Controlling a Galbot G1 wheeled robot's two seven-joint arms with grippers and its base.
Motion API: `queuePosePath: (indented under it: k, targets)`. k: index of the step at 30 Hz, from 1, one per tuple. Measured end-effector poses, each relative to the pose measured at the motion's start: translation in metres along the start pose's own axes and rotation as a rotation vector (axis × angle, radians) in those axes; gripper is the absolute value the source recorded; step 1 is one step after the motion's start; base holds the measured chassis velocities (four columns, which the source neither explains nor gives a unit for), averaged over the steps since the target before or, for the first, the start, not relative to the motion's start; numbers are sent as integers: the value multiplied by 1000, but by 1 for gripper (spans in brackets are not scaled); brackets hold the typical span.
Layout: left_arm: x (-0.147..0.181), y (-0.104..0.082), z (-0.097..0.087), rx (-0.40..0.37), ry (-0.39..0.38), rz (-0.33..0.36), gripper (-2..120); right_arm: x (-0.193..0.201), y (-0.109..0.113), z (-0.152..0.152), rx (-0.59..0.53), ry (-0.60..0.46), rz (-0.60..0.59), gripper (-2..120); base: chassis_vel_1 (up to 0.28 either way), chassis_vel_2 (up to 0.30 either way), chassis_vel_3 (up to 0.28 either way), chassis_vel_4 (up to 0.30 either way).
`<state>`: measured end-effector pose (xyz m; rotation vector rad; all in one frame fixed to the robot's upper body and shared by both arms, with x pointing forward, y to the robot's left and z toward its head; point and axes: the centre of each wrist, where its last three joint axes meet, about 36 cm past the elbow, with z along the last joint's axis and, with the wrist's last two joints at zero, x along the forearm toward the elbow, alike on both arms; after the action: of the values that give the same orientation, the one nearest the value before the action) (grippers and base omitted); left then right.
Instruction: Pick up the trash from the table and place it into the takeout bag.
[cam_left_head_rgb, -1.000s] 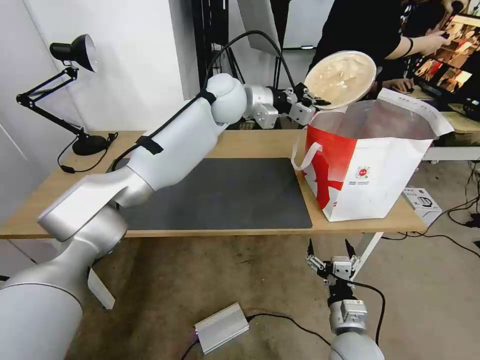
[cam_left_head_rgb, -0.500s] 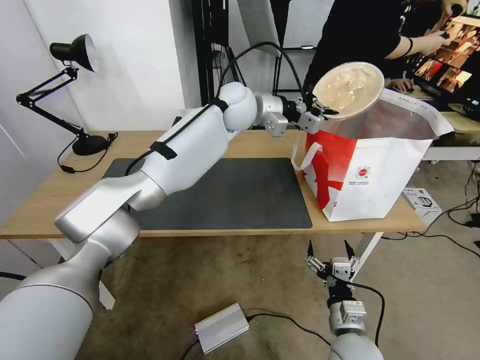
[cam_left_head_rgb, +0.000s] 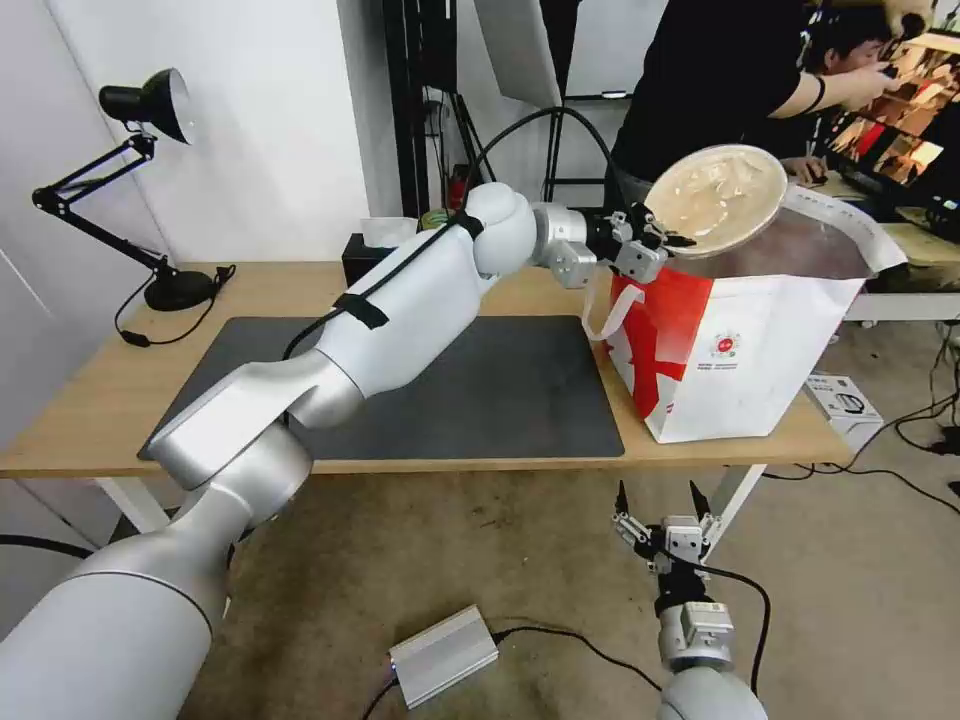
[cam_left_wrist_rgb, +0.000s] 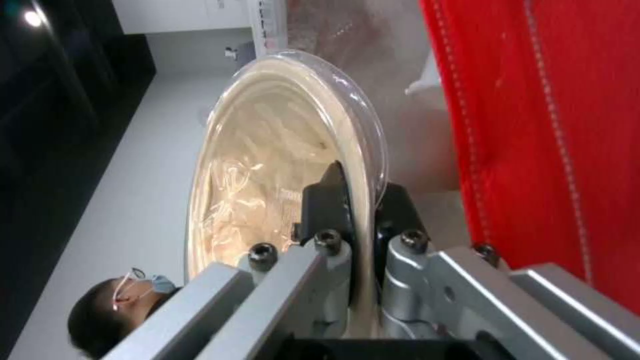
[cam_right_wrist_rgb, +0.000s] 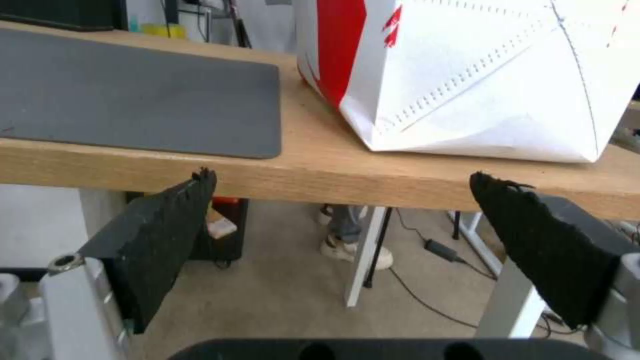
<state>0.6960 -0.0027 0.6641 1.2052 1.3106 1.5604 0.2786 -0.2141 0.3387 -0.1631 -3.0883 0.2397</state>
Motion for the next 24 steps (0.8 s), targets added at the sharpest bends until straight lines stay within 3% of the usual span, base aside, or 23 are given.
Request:
queuePosePath:
  k: [24]
  targets:
    - [-10,-14,0,27,-24,21,1,2,2,-1,-4,-3,1,98,0,0,0,0]
